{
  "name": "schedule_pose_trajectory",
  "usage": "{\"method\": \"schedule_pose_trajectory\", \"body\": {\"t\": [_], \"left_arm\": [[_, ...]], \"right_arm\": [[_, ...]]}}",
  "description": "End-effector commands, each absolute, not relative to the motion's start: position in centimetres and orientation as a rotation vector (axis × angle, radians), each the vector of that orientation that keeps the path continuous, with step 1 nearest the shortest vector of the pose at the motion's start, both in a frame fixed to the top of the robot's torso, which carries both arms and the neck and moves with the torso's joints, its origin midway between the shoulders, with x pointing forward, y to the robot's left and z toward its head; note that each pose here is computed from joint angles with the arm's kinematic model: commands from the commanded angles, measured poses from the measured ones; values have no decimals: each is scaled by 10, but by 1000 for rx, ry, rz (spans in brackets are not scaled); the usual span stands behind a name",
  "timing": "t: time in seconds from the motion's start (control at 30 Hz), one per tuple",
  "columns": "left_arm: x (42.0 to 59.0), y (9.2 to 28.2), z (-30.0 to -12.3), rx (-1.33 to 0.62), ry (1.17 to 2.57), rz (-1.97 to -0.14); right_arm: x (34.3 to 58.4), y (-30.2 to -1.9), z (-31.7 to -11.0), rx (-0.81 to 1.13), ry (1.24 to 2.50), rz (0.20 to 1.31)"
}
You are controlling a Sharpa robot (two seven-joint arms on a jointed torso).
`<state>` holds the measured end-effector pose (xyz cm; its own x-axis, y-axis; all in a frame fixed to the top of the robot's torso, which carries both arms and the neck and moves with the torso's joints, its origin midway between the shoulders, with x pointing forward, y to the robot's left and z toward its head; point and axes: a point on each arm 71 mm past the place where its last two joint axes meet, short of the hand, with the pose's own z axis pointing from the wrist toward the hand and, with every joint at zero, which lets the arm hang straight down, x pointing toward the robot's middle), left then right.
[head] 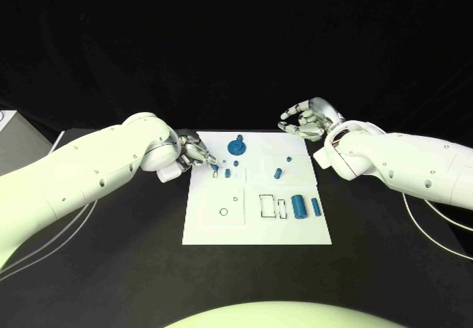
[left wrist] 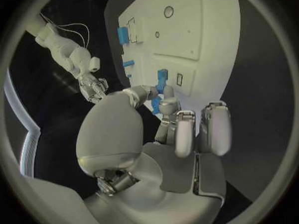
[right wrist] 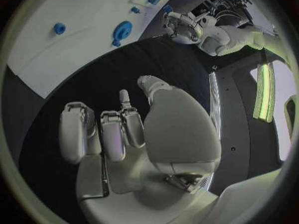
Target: Assemble the parts on the task board
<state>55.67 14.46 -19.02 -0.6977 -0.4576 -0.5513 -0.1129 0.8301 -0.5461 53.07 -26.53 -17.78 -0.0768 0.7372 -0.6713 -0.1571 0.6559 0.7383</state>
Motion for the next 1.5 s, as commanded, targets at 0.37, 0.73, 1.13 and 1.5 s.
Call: {"method": "schedule_pose_trajectory", "body": {"t": [0.37, 0.73, 1.13, 1.5], "left_arm": [[541, 155, -178, -318, 1923, -633], [522, 153, -192, -234, 1857, -604], [518, 143, -208, -210, 1908, -596], [522, 140, -219, -226, 1959, -588]], "right_arm": [[528, -271, -177, 501, 1465, 796], [526, -272, -179, 489, 1464, 791], [525, -271, -182, 487, 1470, 793], [525, -270, -182, 486, 1471, 795]]}}
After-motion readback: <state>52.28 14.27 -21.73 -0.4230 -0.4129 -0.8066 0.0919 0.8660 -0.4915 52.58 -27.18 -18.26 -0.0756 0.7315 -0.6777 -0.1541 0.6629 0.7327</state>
